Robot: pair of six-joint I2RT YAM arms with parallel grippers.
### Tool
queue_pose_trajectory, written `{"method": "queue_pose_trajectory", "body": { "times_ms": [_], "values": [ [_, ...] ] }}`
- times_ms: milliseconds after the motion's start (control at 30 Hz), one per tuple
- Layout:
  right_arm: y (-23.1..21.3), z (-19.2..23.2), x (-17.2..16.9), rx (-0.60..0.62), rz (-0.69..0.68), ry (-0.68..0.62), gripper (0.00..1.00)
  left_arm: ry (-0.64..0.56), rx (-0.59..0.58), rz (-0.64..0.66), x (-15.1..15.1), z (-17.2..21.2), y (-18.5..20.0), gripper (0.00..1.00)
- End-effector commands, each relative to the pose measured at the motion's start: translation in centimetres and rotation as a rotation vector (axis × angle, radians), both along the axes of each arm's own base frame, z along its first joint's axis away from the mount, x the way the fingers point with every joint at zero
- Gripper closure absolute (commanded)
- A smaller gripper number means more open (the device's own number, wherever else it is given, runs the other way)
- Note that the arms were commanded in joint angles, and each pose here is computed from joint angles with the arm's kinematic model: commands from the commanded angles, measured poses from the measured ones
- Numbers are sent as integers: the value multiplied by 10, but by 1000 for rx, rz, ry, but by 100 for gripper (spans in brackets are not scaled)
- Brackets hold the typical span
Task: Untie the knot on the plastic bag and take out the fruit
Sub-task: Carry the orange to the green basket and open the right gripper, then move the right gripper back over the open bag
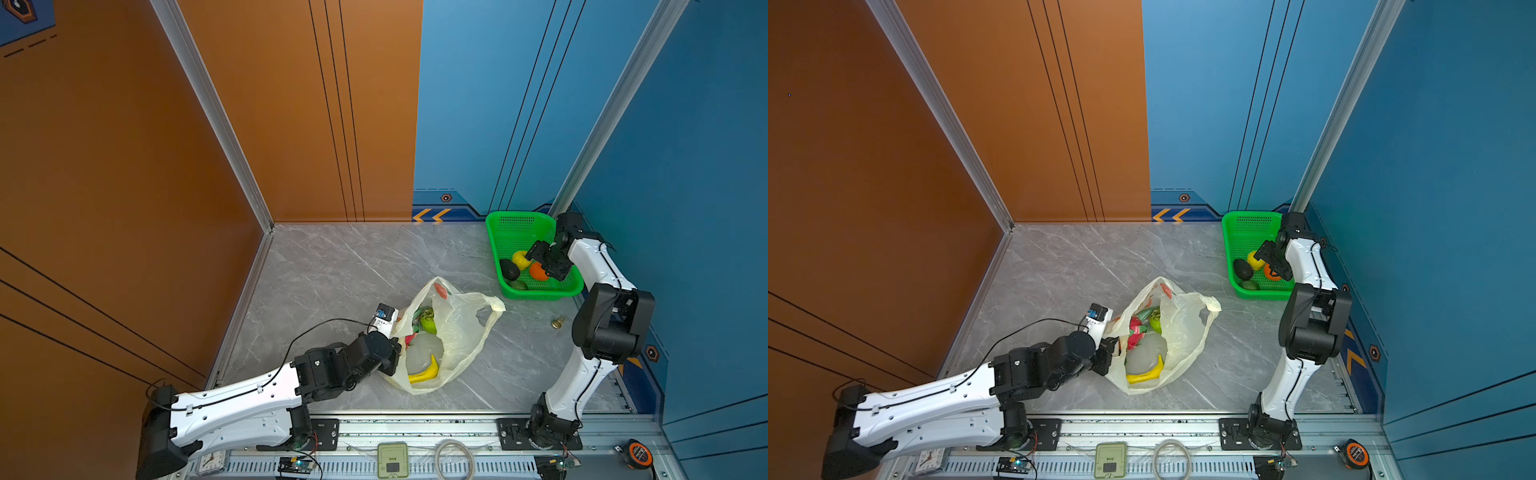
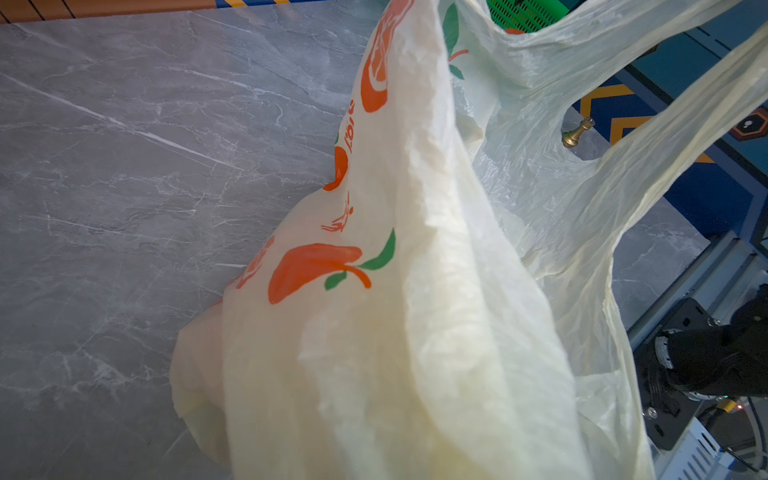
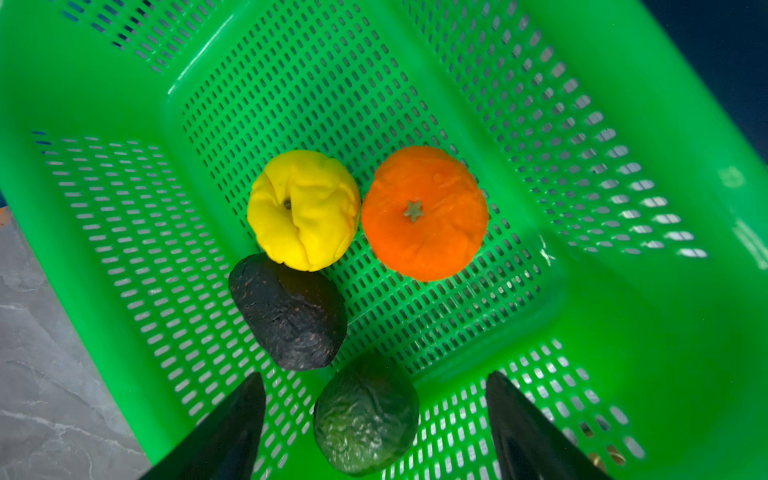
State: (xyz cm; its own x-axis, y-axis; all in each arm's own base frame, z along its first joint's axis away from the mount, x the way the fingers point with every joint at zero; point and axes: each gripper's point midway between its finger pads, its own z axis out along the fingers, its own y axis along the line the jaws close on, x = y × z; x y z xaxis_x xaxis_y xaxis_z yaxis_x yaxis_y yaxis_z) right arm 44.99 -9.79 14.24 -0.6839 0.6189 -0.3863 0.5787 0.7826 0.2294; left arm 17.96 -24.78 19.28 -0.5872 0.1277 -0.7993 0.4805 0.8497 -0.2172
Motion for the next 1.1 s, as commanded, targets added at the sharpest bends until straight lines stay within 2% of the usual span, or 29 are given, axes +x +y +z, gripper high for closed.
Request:
{"method": "queue_pose_trajectory", "body": {
  "times_ms": [0, 267, 567, 833, 1067],
  "values": [
    [20, 36, -17, -24, 61, -41, 15, -22, 3, 21, 4, 9, 4, 100],
    [81, 101, -59, 6, 206, -136, 12, -31, 5, 32, 3, 10, 11, 100],
    [196, 154, -129, 35, 477, -187, 9, -40, 1, 26, 3, 14, 12, 100],
    [280, 175, -188, 60, 662, -233, 9, -41, 9, 17, 1, 14, 12, 100],
    [345, 162, -239, 91, 804, -221, 9, -48, 18, 29, 3, 15, 16, 100]
  ]
}}
